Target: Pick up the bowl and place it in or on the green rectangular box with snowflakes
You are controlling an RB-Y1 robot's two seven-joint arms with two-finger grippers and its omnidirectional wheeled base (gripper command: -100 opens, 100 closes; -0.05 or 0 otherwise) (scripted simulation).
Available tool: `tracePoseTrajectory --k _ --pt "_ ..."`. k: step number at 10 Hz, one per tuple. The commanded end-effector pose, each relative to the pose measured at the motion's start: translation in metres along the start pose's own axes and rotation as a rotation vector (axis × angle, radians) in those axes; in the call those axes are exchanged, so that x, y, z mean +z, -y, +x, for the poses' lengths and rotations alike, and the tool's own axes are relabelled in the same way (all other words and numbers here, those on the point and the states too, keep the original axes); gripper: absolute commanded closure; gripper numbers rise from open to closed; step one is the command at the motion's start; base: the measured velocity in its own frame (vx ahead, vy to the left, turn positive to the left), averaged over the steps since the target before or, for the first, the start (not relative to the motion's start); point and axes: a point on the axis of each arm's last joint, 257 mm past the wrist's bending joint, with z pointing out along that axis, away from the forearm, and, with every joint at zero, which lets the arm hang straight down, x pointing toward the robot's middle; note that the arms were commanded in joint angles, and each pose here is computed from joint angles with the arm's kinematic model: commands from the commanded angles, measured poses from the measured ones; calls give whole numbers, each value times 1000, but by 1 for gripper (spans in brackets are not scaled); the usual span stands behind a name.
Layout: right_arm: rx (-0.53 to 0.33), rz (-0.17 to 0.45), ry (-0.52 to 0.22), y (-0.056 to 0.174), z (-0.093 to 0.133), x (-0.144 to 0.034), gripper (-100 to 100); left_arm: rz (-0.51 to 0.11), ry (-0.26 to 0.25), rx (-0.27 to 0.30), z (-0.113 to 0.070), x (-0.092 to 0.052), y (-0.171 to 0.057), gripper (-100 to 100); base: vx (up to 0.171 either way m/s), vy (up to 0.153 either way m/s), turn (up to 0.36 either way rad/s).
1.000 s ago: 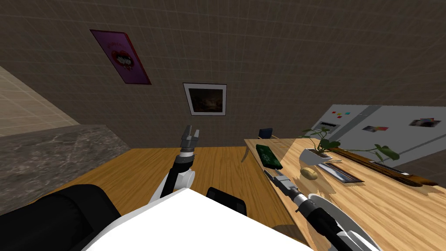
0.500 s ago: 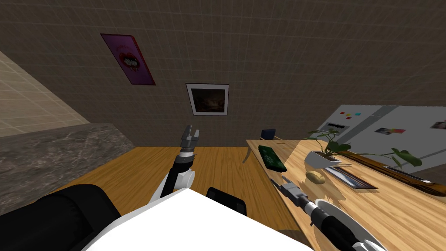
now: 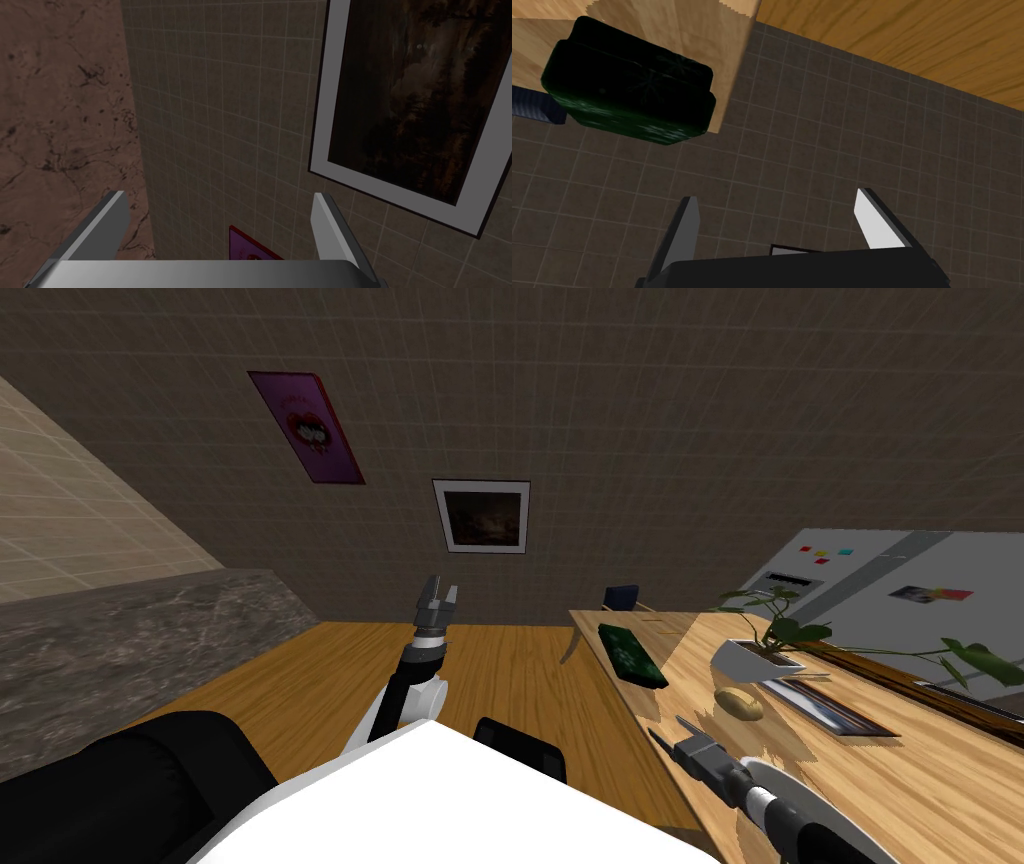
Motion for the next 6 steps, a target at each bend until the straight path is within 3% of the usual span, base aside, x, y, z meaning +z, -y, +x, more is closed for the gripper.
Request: tracePoseTrajectory --k 1,2,3,6 --pt "-28 9 -37 8 15 0 -100 0 0 0 0 0 0 0 4 11 12" --pt "-82 7 -86 16 32 -9 -100 0 0 0 0 0 0 0 5 13 27" --pt "-80 15 -98 20 38 -11 -100 0 0 0 0 0 0 0 4 9 15" --pt "-218 14 -261 49 96 -45 -100 0 0 0 0 0 0 0 8 10 32"
